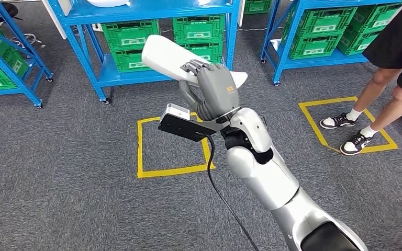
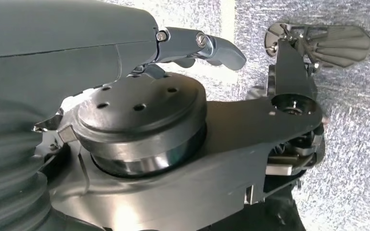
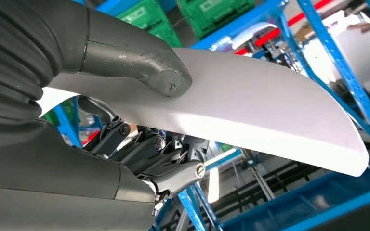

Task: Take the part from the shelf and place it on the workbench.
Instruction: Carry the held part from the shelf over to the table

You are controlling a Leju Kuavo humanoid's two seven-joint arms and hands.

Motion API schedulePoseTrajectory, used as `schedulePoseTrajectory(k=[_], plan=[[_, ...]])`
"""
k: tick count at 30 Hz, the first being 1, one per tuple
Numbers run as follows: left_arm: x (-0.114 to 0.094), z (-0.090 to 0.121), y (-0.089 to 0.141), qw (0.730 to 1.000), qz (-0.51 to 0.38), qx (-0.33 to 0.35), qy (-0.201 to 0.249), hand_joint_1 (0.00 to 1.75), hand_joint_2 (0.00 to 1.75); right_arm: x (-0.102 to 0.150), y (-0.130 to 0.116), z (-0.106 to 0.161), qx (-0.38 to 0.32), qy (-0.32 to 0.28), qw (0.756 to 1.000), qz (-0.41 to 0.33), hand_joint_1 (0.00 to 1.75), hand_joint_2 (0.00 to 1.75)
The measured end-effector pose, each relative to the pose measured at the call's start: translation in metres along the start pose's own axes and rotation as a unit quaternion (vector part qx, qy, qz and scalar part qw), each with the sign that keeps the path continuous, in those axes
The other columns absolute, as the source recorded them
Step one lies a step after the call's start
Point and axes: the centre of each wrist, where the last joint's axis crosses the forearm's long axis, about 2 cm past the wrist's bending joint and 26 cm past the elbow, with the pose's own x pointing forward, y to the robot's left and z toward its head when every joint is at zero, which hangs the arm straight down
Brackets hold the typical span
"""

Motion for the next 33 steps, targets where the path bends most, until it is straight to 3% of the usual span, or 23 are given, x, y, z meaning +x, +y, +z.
schedulePoseTrajectory(k=[14,33], plan=[[-0.004,0.000,0.003,1.000,0.005,0.023,-0.004,0.00,1.75,-0.003,-0.009,-0.009,0.004,0.000,1.000,-0.004,1.75,1.75],[-0.002,0.001,-0.005,1.000,-0.005,0.020,0.000,0.00,1.75,-0.011,-0.002,0.014,0.009,0.031,0.999,0.004,1.75,1.75]])
